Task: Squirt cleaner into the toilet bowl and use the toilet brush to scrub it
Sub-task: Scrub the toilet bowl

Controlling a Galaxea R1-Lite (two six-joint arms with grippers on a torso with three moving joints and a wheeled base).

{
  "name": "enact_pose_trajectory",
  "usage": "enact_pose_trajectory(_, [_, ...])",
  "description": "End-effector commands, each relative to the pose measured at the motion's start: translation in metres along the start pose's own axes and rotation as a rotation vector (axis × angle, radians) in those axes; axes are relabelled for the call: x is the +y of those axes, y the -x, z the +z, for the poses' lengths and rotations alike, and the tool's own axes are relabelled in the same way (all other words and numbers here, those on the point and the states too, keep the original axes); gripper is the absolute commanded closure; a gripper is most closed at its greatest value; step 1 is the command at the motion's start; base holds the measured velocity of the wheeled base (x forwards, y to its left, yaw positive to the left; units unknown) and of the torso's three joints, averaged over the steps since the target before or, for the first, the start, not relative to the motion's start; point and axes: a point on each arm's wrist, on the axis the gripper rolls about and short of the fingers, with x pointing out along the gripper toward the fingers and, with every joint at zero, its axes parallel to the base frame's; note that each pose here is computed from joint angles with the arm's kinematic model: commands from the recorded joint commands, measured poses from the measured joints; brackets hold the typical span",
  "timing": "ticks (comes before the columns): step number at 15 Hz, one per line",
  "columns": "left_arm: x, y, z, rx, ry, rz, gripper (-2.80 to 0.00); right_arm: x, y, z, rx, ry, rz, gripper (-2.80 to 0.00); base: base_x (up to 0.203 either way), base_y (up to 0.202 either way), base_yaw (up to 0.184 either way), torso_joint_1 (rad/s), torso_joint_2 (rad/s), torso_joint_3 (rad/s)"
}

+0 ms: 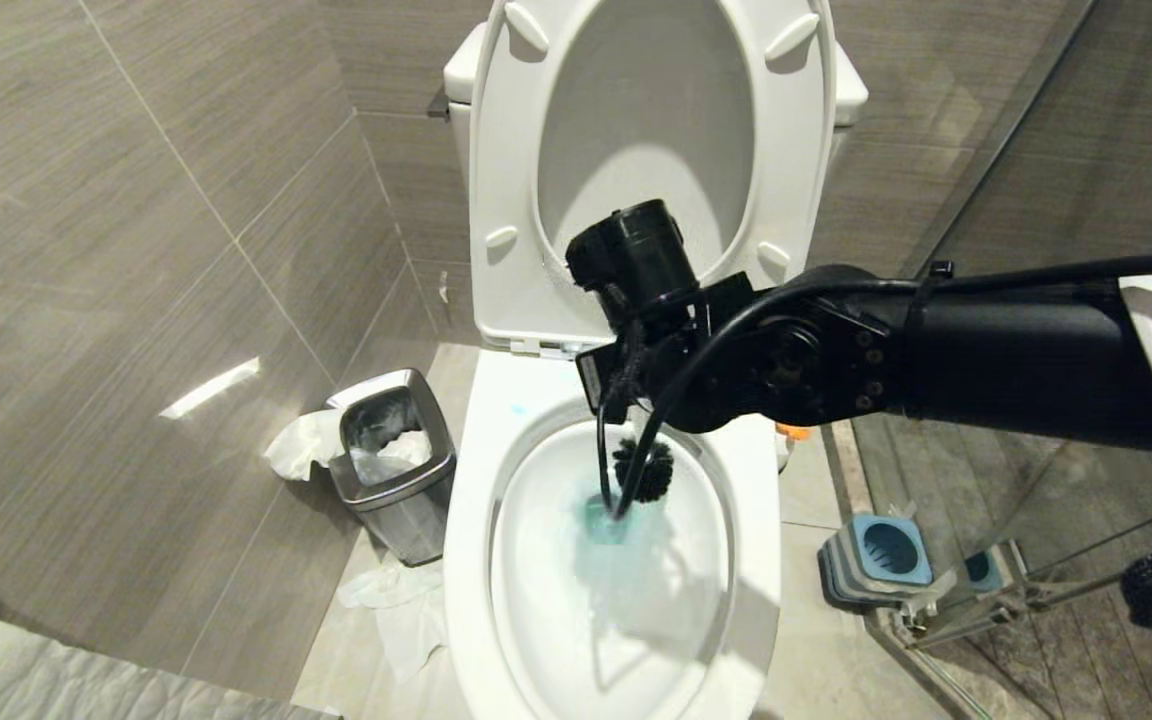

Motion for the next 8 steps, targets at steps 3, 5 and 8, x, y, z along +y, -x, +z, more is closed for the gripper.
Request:
enact_pose_trajectory(3, [0.0, 0.0, 0.0, 0.002, 0.0, 0.0, 0.0, -0.023, 0.029, -0.022, 0.079, 0.042, -0.01, 0.0, 0.0, 0.0, 0.0, 0.0, 0.0, 0.0])
enact_pose_trajectory(5, [0.0, 0.0, 0.0, 0.002, 0.0, 0.0, 0.0, 0.0, 0.061, -0.037, 0.089, 0.051, 0.069, 0.0, 0.0, 0.0, 0.0, 0.0, 0.0, 0.0])
enact_pose_trajectory(8, [0.0, 0.0, 0.0, 0.002, 0.0, 0.0, 0.0, 0.023, 0.05, -0.028, 0.047, 0.017, 0.078, 0.0, 0.0, 0.0, 0.0, 0.0, 0.0, 0.0])
